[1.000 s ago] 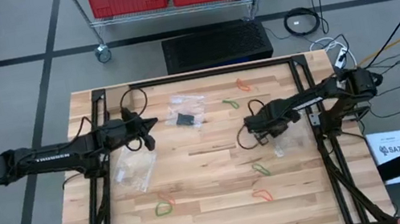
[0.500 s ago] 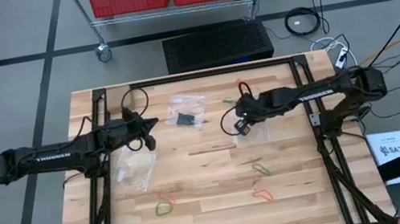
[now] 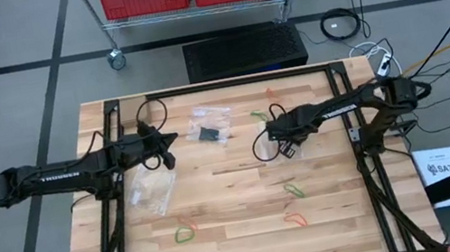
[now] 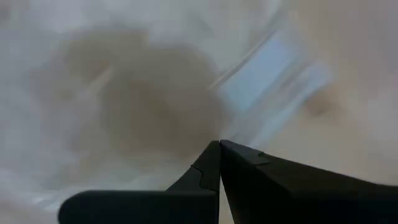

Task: Sort rubber bands
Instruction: Close the top left transparent zip bag

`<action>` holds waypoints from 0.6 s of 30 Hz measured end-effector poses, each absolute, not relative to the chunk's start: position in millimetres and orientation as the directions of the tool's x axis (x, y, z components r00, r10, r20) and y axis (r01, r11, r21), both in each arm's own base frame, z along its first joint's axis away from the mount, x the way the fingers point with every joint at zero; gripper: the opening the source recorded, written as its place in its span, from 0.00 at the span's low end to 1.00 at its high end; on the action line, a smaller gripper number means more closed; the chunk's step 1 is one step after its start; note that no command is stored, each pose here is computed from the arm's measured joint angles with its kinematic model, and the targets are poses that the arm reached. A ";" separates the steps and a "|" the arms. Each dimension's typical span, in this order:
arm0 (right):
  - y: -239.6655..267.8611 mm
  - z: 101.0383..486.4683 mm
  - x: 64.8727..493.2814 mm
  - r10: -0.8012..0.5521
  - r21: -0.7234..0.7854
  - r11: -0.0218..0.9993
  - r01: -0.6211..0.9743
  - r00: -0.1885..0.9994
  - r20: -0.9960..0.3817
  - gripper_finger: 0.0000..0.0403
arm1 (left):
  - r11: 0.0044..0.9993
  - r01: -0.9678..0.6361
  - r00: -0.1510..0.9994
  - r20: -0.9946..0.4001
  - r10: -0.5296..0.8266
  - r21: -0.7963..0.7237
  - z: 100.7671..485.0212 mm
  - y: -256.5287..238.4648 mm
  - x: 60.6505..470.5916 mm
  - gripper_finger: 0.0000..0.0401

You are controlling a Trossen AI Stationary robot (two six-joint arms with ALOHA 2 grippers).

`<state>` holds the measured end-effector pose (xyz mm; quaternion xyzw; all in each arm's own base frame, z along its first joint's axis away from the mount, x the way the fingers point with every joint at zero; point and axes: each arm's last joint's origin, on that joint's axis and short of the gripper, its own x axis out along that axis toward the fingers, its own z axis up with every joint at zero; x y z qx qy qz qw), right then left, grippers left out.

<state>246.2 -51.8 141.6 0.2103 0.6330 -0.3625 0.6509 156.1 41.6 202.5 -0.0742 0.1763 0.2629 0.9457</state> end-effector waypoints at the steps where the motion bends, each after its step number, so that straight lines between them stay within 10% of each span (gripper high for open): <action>1: -50.9 137.0 248.3 -0.166 -0.159 0.638 0.753 -0.066 -0.984 0.00 | 0.851 -0.523 0.799 -0.373 0.471 -0.047 202.4 41.6 156.2 0.02; 13: -23.1 174.4 290.9 -0.031 0.304 0.759 0.576 0.498 -0.867 0.00 | 0.851 -0.524 0.789 -0.397 0.469 -0.038 198.4 42.1 158.8 0.02; 18: -20.1 187.3 289.9 -0.151 0.132 0.888 0.441 0.550 -0.822 0.00 | 0.851 -0.524 0.789 -0.397 0.469 -0.038 198.4 42.2 159.0 0.02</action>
